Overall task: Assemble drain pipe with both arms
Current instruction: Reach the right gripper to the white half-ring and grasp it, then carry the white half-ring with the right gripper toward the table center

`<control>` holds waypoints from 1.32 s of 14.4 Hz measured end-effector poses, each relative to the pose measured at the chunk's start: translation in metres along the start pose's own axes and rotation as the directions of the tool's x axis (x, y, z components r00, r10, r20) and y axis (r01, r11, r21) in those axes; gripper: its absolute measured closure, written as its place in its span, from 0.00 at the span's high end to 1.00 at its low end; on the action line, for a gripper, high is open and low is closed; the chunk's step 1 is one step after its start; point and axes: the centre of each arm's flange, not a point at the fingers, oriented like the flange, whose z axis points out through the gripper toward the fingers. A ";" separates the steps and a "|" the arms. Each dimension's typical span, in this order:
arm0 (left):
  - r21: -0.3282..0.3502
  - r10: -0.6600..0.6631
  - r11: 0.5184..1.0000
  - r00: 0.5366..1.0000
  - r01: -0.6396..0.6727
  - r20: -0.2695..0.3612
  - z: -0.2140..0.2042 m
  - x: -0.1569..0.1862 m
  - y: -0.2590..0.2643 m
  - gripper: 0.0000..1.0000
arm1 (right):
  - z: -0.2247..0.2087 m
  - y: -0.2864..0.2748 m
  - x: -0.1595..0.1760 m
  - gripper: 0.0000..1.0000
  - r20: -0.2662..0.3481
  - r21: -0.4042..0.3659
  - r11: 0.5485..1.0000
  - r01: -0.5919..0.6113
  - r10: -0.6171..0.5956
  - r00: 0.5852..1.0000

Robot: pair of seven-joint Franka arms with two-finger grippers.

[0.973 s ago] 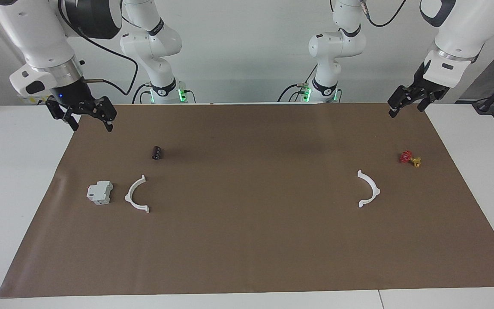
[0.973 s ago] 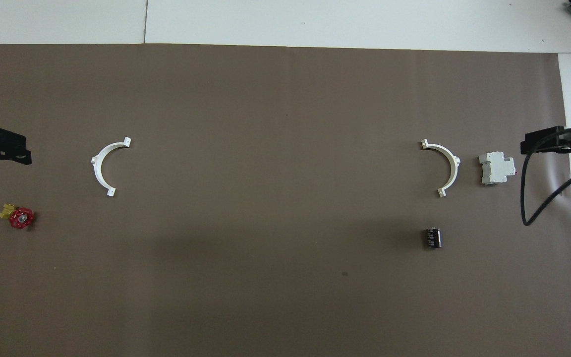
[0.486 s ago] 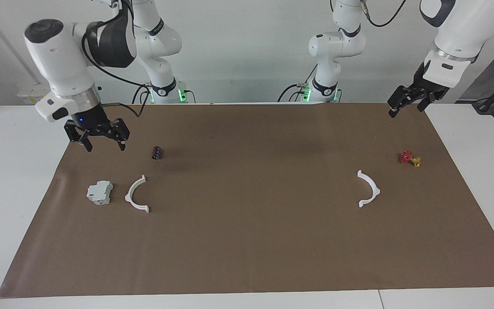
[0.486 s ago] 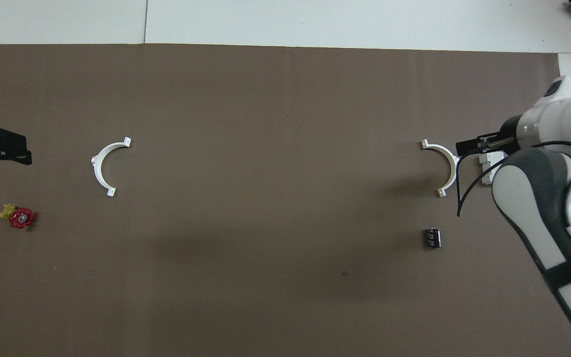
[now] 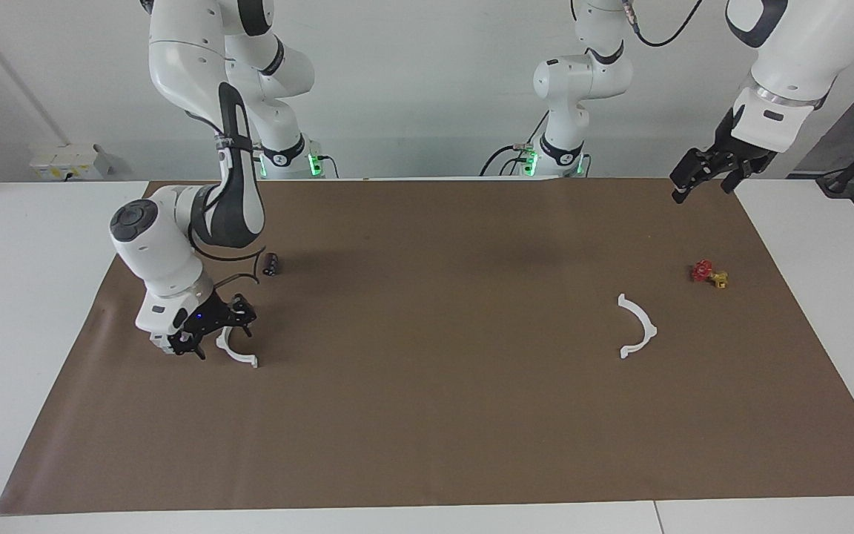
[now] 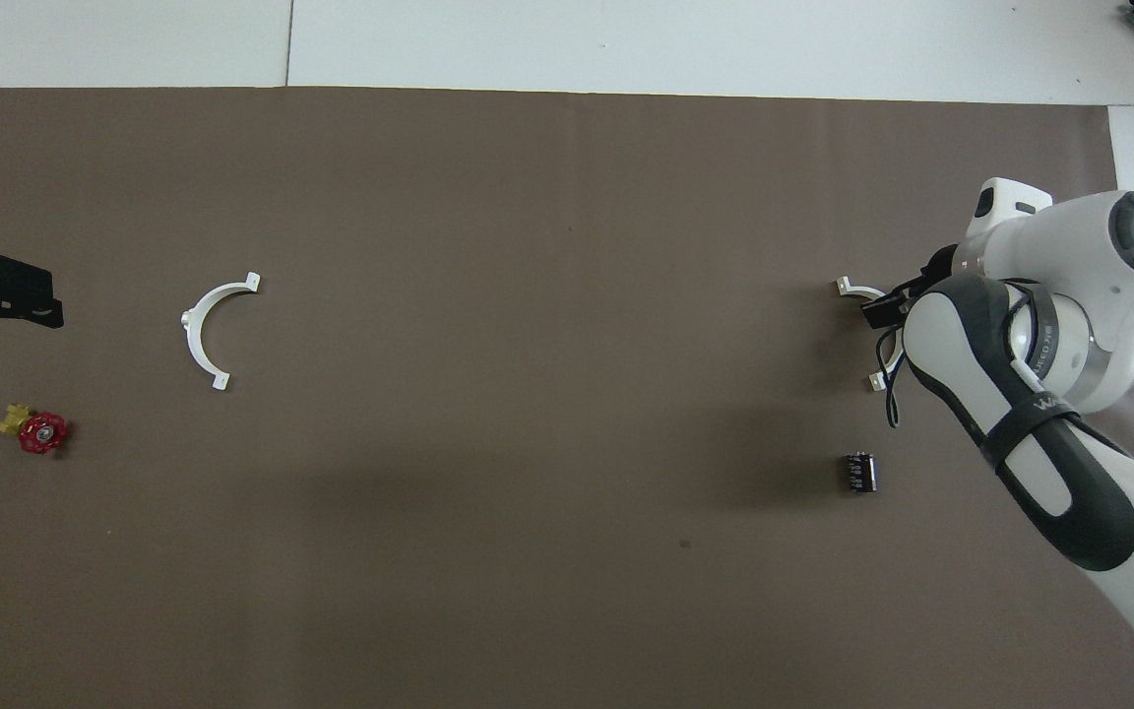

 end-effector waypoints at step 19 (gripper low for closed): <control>0.000 0.002 1.000 1.000 -0.002 -0.004 -0.001 -0.001 0.001 1.00 | 0.003 0.002 0.017 0.07 -0.012 0.018 0.999 -0.043 0.043 0.999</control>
